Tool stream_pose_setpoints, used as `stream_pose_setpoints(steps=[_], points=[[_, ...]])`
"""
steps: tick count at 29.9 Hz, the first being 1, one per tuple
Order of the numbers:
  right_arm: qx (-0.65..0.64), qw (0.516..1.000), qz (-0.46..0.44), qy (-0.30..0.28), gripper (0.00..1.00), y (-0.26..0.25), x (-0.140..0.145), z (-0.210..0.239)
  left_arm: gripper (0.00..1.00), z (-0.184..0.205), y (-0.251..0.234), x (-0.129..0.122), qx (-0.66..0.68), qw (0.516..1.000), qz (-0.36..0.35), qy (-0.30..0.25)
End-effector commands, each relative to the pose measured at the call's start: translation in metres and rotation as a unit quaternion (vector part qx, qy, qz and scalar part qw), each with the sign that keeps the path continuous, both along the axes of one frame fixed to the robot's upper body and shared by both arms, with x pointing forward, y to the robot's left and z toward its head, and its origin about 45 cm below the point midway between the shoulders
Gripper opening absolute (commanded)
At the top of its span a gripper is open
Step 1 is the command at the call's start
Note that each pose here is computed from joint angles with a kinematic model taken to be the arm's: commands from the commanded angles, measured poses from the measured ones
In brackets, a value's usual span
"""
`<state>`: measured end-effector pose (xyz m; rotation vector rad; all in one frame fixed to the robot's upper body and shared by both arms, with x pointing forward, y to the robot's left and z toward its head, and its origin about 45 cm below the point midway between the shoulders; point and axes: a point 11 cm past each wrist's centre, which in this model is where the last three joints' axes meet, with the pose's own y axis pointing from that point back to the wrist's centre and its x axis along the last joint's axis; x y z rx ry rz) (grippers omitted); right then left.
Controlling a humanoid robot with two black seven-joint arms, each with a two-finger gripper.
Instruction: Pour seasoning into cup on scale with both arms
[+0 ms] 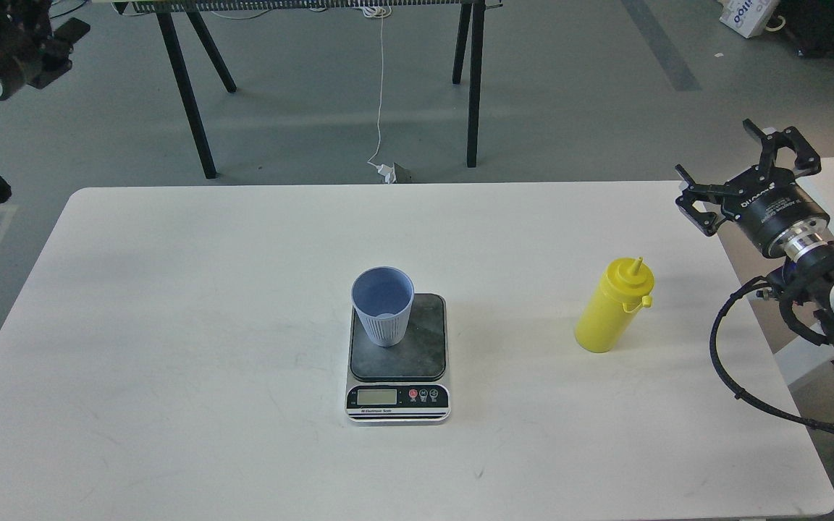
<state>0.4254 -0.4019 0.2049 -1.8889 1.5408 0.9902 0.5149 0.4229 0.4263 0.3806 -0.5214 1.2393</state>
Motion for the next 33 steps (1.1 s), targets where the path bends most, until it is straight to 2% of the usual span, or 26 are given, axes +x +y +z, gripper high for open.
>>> stream_pose_setpoints(steps=[1,5,25,33], points=[[0.002,1.000,0.001,0.002,0.99,0.002,-0.001,-0.002,1.00,0.084,-0.039,0.009,0.134,0.989,-0.035,-0.044],[0.014,1.000,0.010,0.007,0.99,0.016,0.000,-0.010,1.00,0.118,-0.064,0.010,0.217,0.973,-0.049,-0.058],[0.017,1.000,0.012,0.005,0.99,0.020,0.001,-0.010,1.00,0.107,-0.073,0.014,0.214,0.974,-0.060,-0.051],[-0.006,1.000,0.021,0.009,0.99,0.021,0.001,-0.012,1.00,0.042,-0.029,0.009,0.099,0.995,-0.030,-0.012]])
